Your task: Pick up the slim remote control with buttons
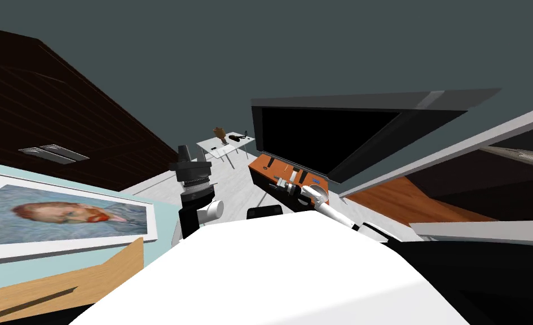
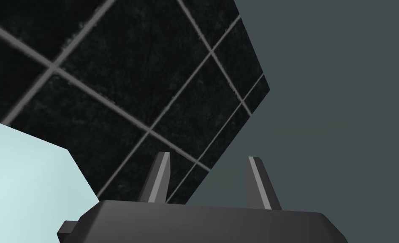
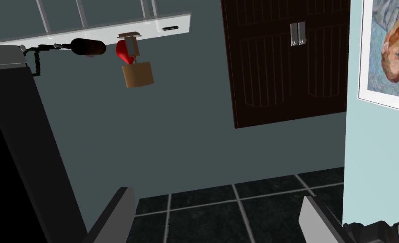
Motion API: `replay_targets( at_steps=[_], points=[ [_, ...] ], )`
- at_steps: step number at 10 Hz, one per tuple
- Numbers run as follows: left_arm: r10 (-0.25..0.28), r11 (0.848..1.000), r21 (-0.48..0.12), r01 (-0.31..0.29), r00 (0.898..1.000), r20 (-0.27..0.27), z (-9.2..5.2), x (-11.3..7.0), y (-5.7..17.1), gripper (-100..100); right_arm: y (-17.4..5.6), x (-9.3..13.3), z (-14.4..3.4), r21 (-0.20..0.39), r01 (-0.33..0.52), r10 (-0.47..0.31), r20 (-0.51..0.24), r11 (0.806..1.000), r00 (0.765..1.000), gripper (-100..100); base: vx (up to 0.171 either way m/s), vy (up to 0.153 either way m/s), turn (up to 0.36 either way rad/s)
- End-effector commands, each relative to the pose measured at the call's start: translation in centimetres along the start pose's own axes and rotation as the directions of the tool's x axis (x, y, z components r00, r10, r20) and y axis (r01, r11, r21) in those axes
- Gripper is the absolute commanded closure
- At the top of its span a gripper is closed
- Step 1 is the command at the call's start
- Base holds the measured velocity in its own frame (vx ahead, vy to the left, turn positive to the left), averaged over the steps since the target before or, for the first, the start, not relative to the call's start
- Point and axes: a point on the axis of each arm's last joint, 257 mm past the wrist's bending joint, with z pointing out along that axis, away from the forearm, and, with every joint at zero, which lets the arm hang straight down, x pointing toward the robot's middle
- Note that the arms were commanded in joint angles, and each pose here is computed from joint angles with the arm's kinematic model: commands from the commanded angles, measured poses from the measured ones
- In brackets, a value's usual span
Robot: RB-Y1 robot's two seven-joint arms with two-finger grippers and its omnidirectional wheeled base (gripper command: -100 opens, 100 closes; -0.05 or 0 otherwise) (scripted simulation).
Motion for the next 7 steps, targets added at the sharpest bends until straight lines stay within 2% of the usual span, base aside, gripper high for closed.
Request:
replay_targets(
  at_steps=[1, 2, 3, 4, 5, 7],
  points=[
    [0.000, 1.000, 0.000, 0.000, 1.000, 0.000, 0.0, 0.0, 0.0, 0, -0.1, 3.3, -1.0, -0.021, 0.062, -0.064, -0.094, 0.998, 0.994, -100, -0.005, -0.013, 0.261],
    [0.000, 1.000, 0.000, 0.000, 1.000, 0.000, 0.0, 0.0, 0.0, 0, -0.5, 3.9, -1.3, -0.012, 0.057, -0.058, -0.105, 0.998, 0.993, -100, -0.002, -0.015, 0.170],
    [0.000, 1.000, 0.000, 0.000, 1.000, 0.000, 0.0, 0.0, 0.0, 0, -0.3, 6.0, -2.1, -0.046, 0.114, -0.120, -0.170, 0.992, 0.978, -100, -0.002, -0.019, 0.299],
    [0.000, 1.000, 0.000, 0.000, 1.000, 0.000, 0.0, 0.0, 0.0, 0, -1.1, 7.2, -2.9, -0.026, 0.103, -0.106, -0.199, 0.994, 0.974, -100, 0.002, -0.024, 0.183],
    [0.000, 1.000, 0.000, 0.000, 1.000, 0.000, 0.0, 0.0, 0.0, 0, -1.1, 9.2, -4.0, -0.065, 0.155, -0.167, -0.260, 0.986, 0.951, -100, 0.002, -0.027, 0.318],
    [0.000, 1.000, 0.000, 0.000, 1.000, 0.000, 0.0, 0.0, 0.0, 0, -1.9, 10.4, -4.8, -0.047, 0.146, -0.153, -0.287, 0.988, 0.946, -100, 0.003, -0.023, 0.057]
  ],
)
